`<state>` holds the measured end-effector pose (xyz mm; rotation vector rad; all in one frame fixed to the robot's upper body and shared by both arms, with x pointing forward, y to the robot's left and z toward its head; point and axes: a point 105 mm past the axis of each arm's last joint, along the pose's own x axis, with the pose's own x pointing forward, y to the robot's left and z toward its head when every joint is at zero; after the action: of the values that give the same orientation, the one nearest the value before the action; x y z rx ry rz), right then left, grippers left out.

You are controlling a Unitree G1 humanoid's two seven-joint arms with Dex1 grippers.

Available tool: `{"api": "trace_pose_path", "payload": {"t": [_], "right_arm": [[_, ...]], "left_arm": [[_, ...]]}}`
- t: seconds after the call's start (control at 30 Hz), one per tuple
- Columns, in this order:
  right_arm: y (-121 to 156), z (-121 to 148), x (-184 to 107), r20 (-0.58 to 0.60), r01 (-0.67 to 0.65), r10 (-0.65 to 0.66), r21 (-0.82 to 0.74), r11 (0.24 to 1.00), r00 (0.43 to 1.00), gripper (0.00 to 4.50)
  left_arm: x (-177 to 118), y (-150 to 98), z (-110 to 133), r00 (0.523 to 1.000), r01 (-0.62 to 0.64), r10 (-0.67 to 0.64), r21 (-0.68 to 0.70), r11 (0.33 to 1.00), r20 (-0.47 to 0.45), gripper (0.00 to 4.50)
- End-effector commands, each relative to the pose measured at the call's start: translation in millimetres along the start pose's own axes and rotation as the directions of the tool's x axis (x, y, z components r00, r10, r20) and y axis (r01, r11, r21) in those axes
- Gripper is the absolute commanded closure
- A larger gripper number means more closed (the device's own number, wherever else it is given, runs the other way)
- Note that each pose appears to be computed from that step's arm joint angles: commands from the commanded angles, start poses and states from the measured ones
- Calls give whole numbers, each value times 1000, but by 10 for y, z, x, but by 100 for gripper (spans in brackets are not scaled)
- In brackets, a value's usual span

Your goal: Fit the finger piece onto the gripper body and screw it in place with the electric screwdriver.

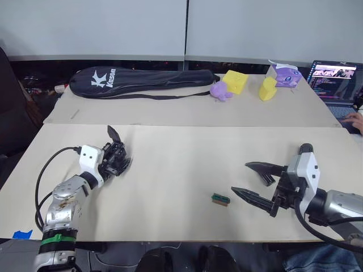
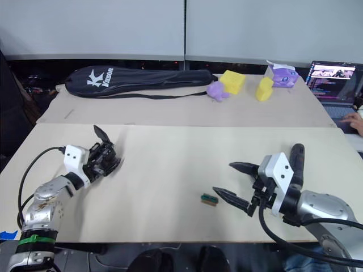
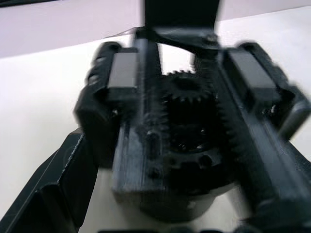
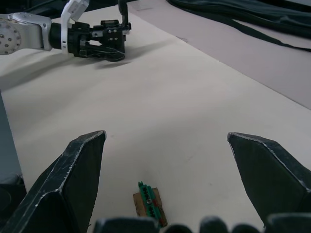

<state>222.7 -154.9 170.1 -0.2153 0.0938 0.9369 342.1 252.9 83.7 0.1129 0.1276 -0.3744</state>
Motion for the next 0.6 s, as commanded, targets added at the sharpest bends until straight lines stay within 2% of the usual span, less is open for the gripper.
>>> {"api": "trace_pose_path", "payload": {"t": [0.03,0.1,0.13,0.17,0.23,0.47,0.6], "right_arm": [[-14,58,9,24,19,-18,-29,999,1000,0],[-20,56,6,25,27,-26,-28,999,999,0],[-23,53,4,24,30,-29,-28,999,999,0],[-25,47,3,23,33,-33,-27,999,999,0],[-22,35,6,22,37,-37,-24,999,999,0],[-2,22,47,25,36,-36,-25,999,999,0],[10,22,84,31,35,-34,-25,999,999,0]], "left_arm": [[35,15,51,999,-9,8,26,1000,34,56],[31,-23,76,998,5,-6,16,1000,60,129],[28,-39,88,997,9,-10,17,1000,70,184],[31,-69,106,996,11,-13,15,1000,85,212],[43,-136,133,994,9,-9,6,1000,109,209],[153,-648,353,980,26,-22,-19,999,200,209],[276,-874,465,974,-97,101,-30,995,203,209]]}}
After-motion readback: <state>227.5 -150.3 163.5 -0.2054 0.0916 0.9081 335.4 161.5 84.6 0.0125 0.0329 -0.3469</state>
